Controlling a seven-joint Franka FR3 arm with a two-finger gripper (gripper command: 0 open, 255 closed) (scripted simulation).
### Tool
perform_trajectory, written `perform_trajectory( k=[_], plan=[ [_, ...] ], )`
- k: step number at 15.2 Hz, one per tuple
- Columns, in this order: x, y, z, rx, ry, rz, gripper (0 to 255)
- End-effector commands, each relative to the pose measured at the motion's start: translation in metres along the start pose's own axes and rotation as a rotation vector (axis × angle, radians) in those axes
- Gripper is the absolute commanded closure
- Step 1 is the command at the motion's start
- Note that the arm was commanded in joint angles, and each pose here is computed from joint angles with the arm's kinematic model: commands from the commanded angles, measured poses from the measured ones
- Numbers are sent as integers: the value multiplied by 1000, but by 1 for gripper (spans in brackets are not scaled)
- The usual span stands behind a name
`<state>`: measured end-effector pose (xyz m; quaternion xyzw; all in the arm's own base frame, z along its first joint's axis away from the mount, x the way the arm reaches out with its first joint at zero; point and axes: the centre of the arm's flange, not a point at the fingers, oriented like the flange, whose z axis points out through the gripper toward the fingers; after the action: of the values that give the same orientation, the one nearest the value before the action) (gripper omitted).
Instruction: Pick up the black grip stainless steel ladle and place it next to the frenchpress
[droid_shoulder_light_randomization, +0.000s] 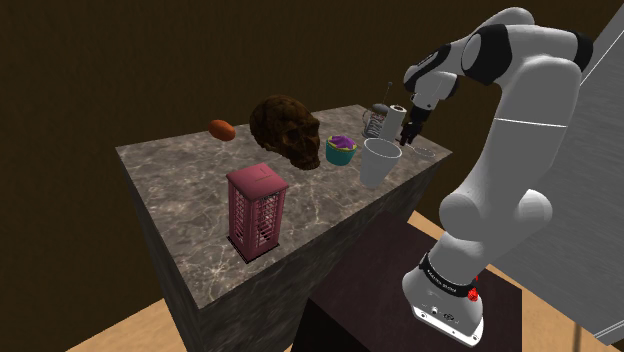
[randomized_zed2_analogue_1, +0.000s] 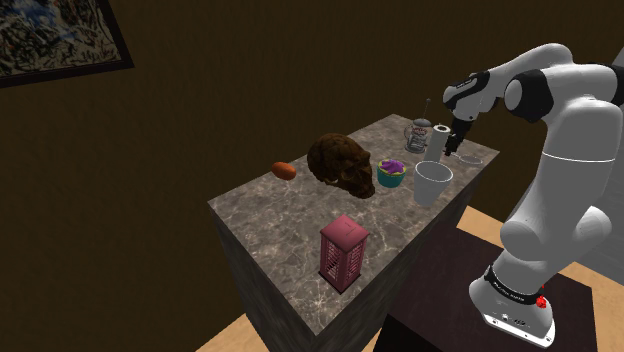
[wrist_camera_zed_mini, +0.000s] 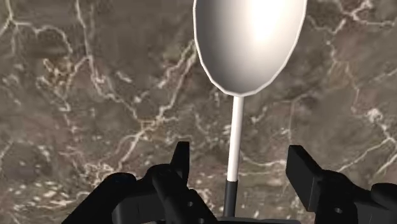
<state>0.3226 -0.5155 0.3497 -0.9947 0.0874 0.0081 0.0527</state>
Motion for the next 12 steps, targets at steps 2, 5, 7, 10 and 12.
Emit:
perform_trajectory(
  k=[2, 5, 7, 10, 12],
  plan=[
    [0, 0, 0, 0, 0, 0, 0],
    [0, 0, -13, 0, 0, 0, 0],
    [0, 0, -39, 0, 0, 0, 0],
    [0, 0, -50, 0, 0, 0, 0],
    [0, 0, -50, 0, 0, 0, 0]
  ],
)
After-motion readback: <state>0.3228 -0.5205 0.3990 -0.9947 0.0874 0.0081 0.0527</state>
